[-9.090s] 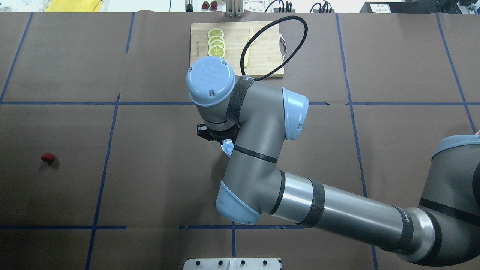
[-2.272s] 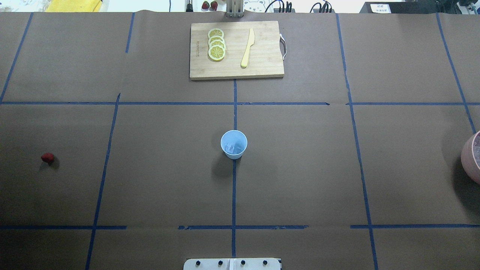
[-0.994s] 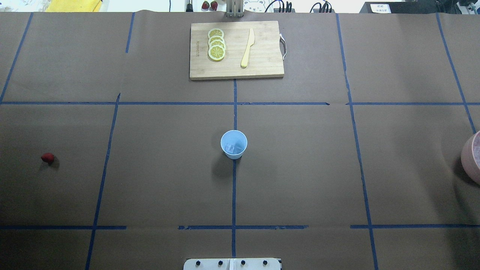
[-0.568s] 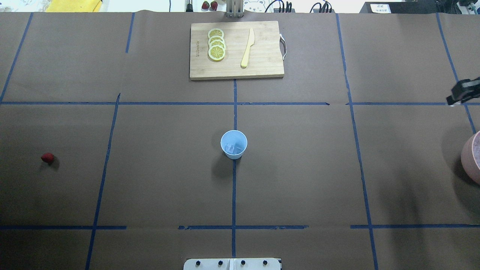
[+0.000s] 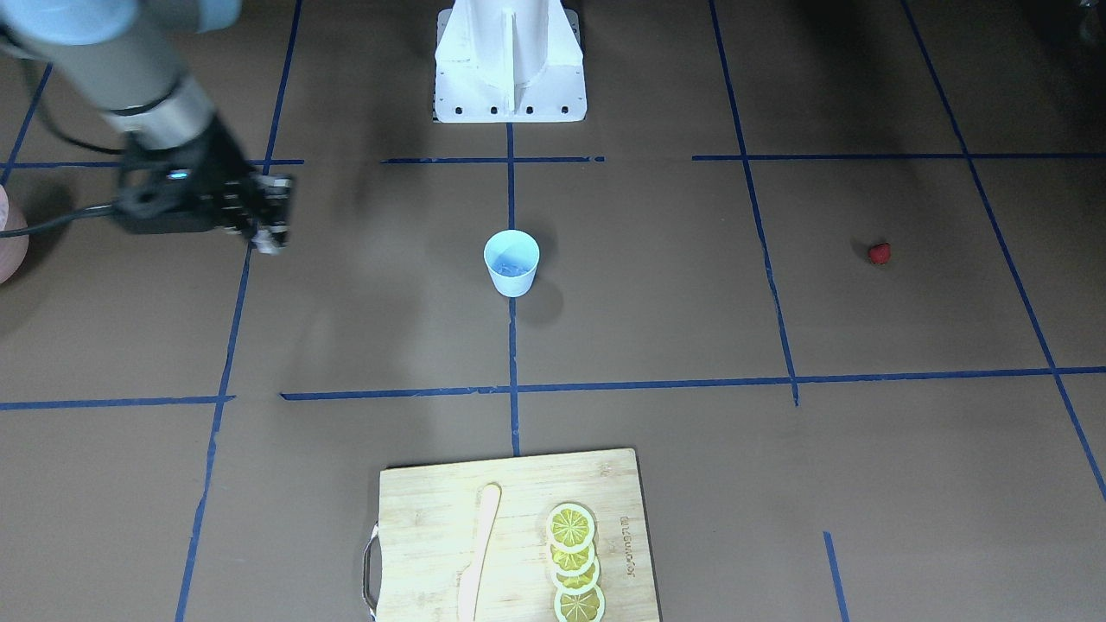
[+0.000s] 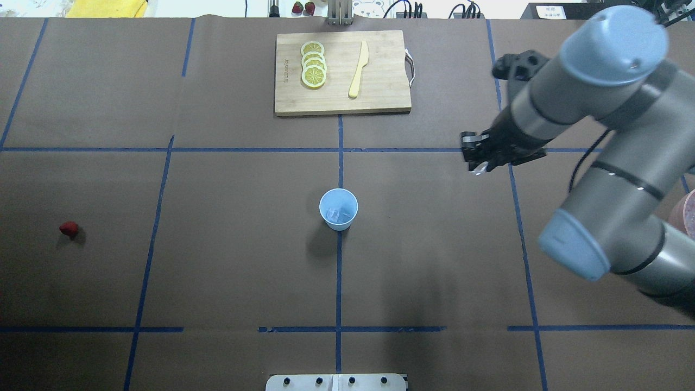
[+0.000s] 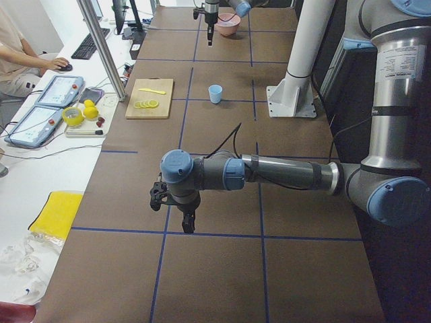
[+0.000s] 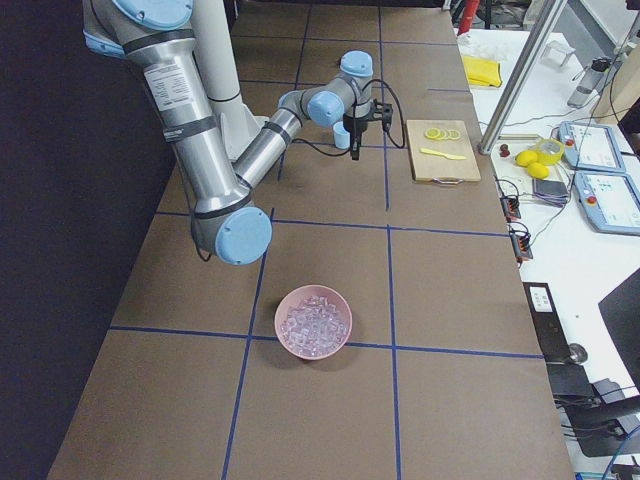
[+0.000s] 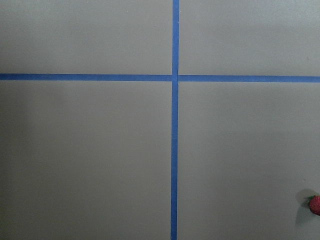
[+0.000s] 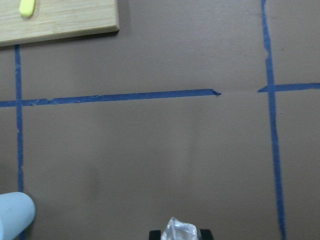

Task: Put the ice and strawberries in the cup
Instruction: 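Carry the ice cube in the right gripper over the blue cup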

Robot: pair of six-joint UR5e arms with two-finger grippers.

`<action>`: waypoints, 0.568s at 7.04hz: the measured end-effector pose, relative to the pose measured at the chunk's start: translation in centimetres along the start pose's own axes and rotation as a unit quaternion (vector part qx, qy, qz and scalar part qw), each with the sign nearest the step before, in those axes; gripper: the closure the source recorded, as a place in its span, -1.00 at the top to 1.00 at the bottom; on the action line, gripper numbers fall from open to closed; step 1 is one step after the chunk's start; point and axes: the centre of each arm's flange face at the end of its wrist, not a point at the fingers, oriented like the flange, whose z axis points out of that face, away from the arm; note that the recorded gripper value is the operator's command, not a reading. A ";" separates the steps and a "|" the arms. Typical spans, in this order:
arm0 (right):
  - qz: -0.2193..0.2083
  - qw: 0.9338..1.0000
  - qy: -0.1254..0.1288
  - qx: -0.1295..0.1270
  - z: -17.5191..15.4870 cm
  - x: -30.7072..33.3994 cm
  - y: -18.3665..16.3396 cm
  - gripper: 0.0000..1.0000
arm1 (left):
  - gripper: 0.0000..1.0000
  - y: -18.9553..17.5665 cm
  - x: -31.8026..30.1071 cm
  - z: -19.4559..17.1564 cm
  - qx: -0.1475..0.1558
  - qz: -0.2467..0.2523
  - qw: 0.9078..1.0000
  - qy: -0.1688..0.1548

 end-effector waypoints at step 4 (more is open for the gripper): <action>0.043 0.999 0.031 0.013 3.1 -18.0 6.1 -1.00 | 1.00 0.0 0.0 0.0 -0.001 -0.001 1.000 0.000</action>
